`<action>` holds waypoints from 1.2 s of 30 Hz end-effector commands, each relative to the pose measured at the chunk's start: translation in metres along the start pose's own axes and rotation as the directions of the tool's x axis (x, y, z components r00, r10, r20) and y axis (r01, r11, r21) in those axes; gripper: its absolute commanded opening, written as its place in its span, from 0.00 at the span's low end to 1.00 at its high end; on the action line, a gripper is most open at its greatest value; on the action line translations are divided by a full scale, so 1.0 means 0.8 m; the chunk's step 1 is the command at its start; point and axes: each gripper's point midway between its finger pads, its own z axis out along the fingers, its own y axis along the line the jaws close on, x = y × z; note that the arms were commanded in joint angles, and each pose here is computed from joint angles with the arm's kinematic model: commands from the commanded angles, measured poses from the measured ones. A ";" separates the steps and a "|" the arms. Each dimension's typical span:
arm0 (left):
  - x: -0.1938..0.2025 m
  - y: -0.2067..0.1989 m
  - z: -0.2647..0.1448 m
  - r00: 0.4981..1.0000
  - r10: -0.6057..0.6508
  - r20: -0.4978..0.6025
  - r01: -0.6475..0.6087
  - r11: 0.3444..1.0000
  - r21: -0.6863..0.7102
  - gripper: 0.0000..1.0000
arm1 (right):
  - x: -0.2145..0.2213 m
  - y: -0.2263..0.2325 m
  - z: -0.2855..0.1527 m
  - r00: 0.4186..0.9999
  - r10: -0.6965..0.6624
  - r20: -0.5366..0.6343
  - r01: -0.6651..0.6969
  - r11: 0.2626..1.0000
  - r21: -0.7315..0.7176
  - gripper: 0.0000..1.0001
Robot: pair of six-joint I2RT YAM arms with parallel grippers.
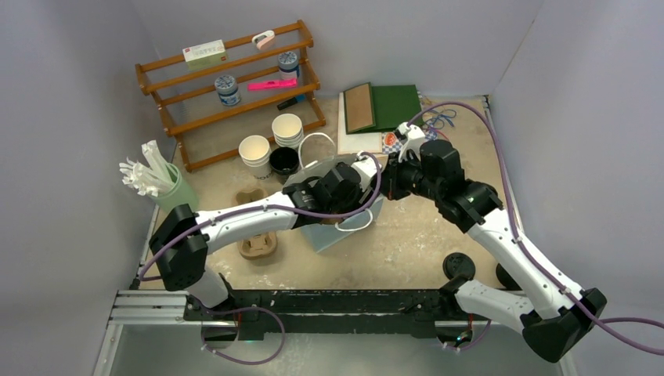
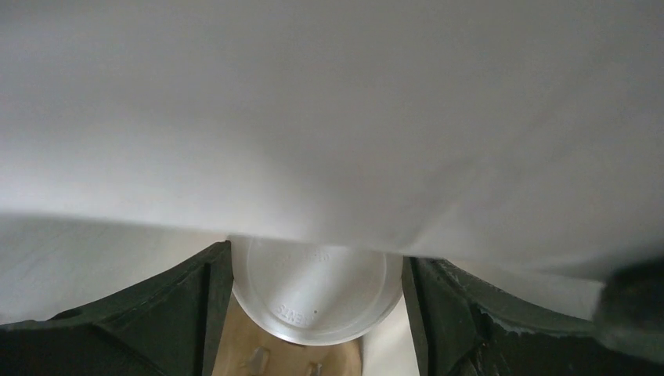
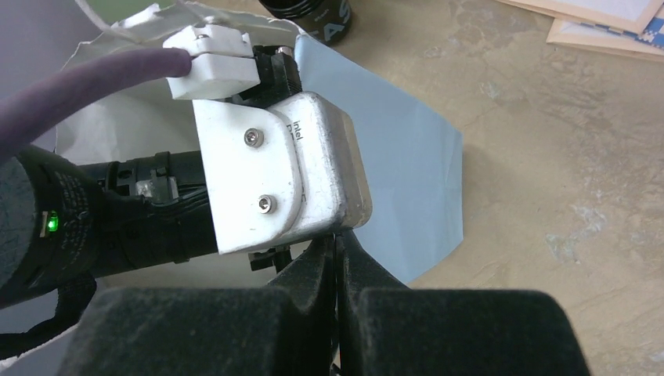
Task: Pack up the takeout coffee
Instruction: Place the coffee cup on the cup tray.
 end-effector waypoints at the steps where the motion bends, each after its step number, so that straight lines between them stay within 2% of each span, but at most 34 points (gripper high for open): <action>1: 0.003 -0.009 0.010 0.999 -0.012 -0.038 0.014 0.997 0.074 0.38 | -0.008 0.025 -0.002 0.999 0.040 0.020 -0.038 0.994 -0.098 0.00; 11: 0.028 -0.020 0.015 0.993 0.017 -0.121 -0.001 0.991 0.132 0.38 | -0.003 0.005 -0.001 0.997 0.076 0.004 -0.076 0.996 -0.045 0.00; 20: 0.076 -0.029 0.018 0.975 0.039 -0.217 0.000 0.984 0.179 0.37 | 0.013 -0.014 -0.004 0.996 0.087 -0.030 -0.086 0.996 0.029 0.00; 27: 0.101 -0.032 0.023 0.966 0.043 -0.256 0.004 0.983 0.183 0.38 | 0.043 -0.051 -0.006 0.988 0.113 -0.103 -0.093 0.978 0.187 0.00; 31: 0.106 -0.034 0.025 0.963 0.049 -0.267 0.002 0.983 0.186 0.37 | 0.048 -0.067 -0.008 0.988 0.127 -0.087 -0.101 0.963 0.251 0.00; 36: 0.112 -0.037 0.026 0.955 0.063 -0.291 -0.006 0.981 0.195 0.38 | 0.045 -0.065 -0.008 0.989 0.128 -0.072 -0.108 0.965 0.238 0.01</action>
